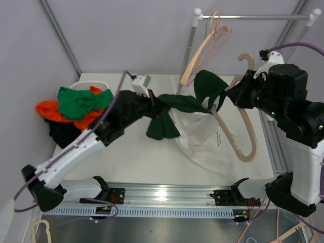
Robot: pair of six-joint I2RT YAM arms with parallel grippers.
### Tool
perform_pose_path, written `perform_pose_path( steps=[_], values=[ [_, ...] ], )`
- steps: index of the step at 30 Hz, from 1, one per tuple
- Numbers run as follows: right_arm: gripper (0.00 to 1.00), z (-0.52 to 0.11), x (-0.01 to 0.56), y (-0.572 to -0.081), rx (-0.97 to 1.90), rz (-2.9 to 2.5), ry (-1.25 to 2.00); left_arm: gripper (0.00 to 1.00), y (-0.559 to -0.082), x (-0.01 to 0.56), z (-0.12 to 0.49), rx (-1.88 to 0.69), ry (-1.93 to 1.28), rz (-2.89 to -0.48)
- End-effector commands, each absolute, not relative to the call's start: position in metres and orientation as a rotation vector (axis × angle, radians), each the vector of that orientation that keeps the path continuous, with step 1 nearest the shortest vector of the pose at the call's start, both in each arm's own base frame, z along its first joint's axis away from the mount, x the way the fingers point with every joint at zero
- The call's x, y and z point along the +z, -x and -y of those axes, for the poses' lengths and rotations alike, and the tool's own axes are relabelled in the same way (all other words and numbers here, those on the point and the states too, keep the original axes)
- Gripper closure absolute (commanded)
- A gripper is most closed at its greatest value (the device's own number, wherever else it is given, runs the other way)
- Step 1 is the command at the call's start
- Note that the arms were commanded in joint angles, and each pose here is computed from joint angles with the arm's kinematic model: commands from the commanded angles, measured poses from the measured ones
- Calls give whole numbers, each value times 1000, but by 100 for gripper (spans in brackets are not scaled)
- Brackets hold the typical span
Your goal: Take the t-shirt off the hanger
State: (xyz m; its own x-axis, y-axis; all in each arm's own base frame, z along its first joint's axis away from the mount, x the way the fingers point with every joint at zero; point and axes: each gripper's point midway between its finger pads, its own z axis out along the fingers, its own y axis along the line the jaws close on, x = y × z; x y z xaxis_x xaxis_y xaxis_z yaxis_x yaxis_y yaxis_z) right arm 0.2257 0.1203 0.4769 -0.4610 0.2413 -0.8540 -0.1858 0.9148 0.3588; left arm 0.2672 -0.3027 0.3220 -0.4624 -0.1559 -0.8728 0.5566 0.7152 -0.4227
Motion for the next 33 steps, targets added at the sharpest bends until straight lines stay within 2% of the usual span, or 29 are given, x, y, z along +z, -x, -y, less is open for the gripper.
perform_pose_path(
  steps=[1, 4, 7, 14, 18, 20, 22, 28, 31, 33],
  values=[
    [100, -118, 414, -202, 420, -2240, 71, 99, -263, 396, 244, -800, -200, -1731],
    [100, -119, 395, -193, 428, -2289, 106, 99, -267, 408, 220, -731, -174, -1706],
    [100, -149, 411, -181, 659, -2215, 229, 99, -268, 408, 208, -679, -156, -1723],
    [100, -174, 435, -162, 893, -2100, 327, 99, -271, 397, 177, -617, -82, -1732],
    [100, -182, 454, -154, 1022, -2016, 320, 99, -269, 355, 175, -589, -88, -1809],
    [100, -186, 449, -150, 1053, -2058, 334, 99, -274, 314, 158, -502, -12, -1870],
    [100, -187, 432, -149, 1042, -2140, 354, 99, -278, 301, 124, -435, 145, -1859],
    [100, -189, 410, -152, 1038, -2164, 376, 99, -288, 345, 53, -316, 353, -1757],
    [100, -170, 414, -168, 897, -2125, 274, 99, -293, 376, 59, -385, 306, -1740],
    [100, -153, 412, -182, 777, -2119, 185, 99, -291, 417, 82, -505, 189, -1690]
  ],
)
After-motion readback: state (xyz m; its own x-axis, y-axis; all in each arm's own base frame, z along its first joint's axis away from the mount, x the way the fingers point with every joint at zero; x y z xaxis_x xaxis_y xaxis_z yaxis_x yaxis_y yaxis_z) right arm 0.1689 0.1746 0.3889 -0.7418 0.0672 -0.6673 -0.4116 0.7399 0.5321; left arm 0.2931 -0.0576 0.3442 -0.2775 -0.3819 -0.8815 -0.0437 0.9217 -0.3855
